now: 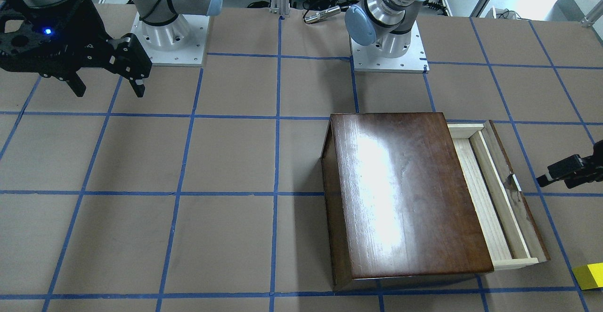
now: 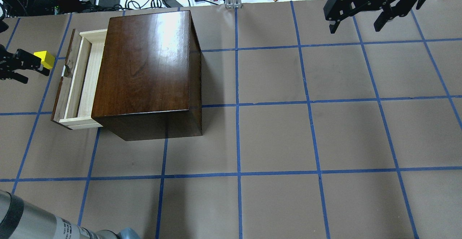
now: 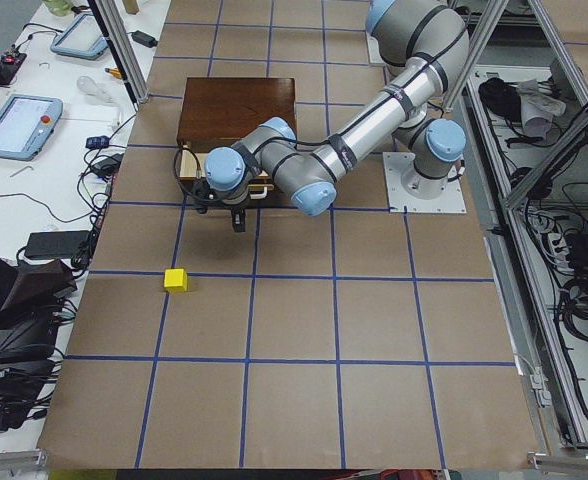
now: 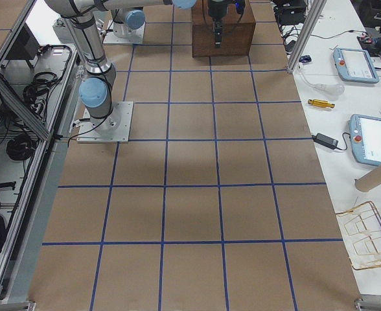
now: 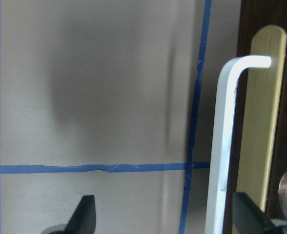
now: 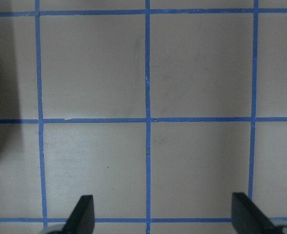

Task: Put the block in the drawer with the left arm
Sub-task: 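Release the handle and move the left gripper above the yellow cube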

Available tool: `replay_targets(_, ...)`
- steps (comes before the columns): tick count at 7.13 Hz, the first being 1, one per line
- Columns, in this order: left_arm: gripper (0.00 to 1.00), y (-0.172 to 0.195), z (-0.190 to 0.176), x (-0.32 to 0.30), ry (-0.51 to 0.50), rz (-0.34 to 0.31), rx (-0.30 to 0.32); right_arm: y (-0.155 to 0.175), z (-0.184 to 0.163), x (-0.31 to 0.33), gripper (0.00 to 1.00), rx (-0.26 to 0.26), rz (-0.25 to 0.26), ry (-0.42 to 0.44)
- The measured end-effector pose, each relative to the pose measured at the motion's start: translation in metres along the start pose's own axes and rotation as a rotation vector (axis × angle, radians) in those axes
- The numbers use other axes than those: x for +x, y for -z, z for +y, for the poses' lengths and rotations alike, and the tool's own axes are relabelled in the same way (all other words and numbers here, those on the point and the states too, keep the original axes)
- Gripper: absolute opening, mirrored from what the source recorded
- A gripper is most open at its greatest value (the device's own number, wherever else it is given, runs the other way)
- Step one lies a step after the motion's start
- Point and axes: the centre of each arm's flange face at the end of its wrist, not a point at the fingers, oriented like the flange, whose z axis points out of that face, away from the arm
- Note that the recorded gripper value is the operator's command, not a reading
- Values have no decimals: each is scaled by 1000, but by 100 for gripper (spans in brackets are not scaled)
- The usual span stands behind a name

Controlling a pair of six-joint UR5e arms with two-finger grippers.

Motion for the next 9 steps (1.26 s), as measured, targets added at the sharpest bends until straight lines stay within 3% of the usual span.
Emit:
replay_targets(4, 100, 13, -38, -38, -195, -176, -50, 0, 0, 0, 100, 0, -1, 1)
replay_targets(7, 100, 2, -66, -51, -470, -274, -75, 0, 0, 0, 100, -1, 0, 0)
replay_targets(9, 100, -11, -80, -60, -695, -291, -94, 0, 0, 0, 100, -1, 0, 0)
